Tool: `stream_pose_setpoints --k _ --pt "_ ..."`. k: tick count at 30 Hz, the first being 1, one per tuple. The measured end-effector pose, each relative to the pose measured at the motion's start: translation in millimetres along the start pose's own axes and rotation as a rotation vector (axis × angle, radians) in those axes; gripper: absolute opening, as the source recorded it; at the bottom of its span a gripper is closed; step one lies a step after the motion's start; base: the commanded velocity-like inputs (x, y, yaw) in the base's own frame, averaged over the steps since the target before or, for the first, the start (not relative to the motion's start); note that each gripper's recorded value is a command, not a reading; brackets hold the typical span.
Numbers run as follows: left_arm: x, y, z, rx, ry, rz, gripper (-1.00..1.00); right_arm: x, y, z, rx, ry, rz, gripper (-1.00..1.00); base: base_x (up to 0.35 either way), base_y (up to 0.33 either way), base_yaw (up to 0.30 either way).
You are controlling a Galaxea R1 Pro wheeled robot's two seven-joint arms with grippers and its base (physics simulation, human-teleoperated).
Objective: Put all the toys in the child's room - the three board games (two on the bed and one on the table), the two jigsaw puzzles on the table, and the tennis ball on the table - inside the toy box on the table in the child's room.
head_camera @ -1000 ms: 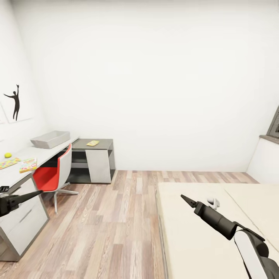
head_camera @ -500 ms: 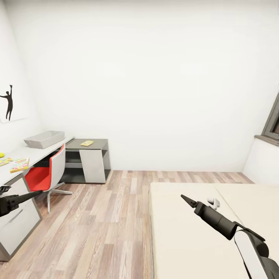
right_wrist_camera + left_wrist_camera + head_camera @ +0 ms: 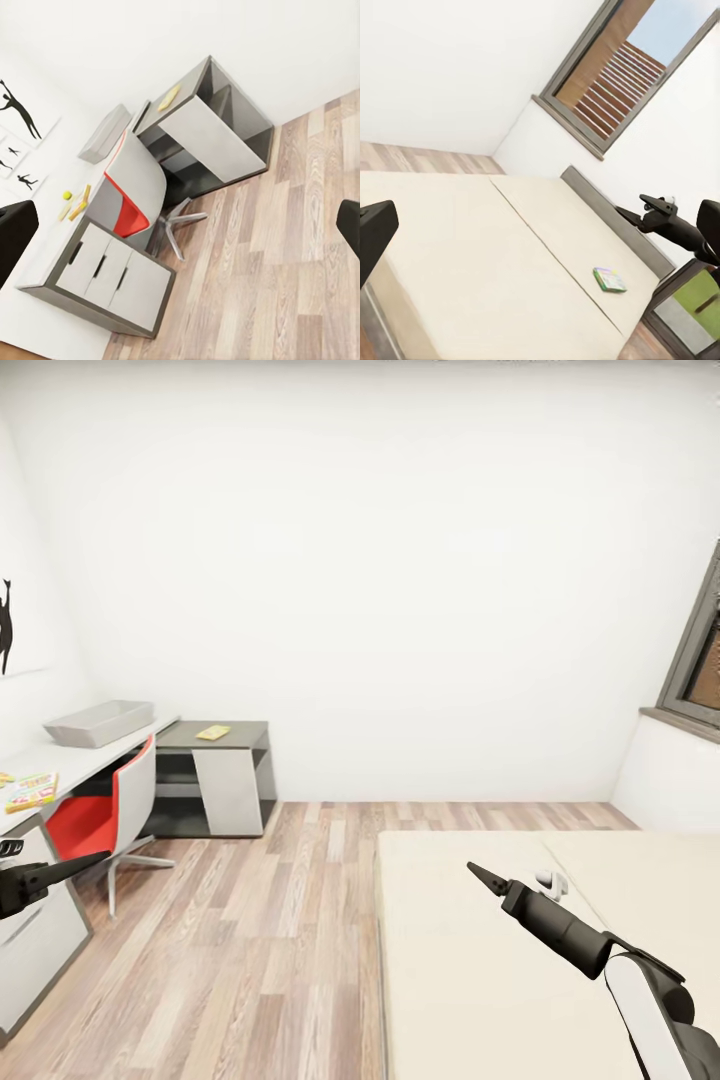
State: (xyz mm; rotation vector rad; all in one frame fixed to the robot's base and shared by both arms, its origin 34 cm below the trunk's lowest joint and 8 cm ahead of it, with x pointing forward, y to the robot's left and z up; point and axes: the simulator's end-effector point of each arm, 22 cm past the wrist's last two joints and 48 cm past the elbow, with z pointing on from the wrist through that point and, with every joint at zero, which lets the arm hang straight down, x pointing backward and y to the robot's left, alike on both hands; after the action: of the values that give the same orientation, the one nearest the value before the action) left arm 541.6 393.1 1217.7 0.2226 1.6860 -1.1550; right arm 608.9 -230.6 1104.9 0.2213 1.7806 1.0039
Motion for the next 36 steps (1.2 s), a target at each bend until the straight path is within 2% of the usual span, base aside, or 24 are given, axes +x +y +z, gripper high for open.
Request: stream_pose_setpoints --k 36 --pt "-0.3 -0.4 -0.1 0.0 -0.001 0.001 1.0 0.5 1.1 0.5 -0.002 0.0 0.0 1.0 -0.005 0.0 -0.005"
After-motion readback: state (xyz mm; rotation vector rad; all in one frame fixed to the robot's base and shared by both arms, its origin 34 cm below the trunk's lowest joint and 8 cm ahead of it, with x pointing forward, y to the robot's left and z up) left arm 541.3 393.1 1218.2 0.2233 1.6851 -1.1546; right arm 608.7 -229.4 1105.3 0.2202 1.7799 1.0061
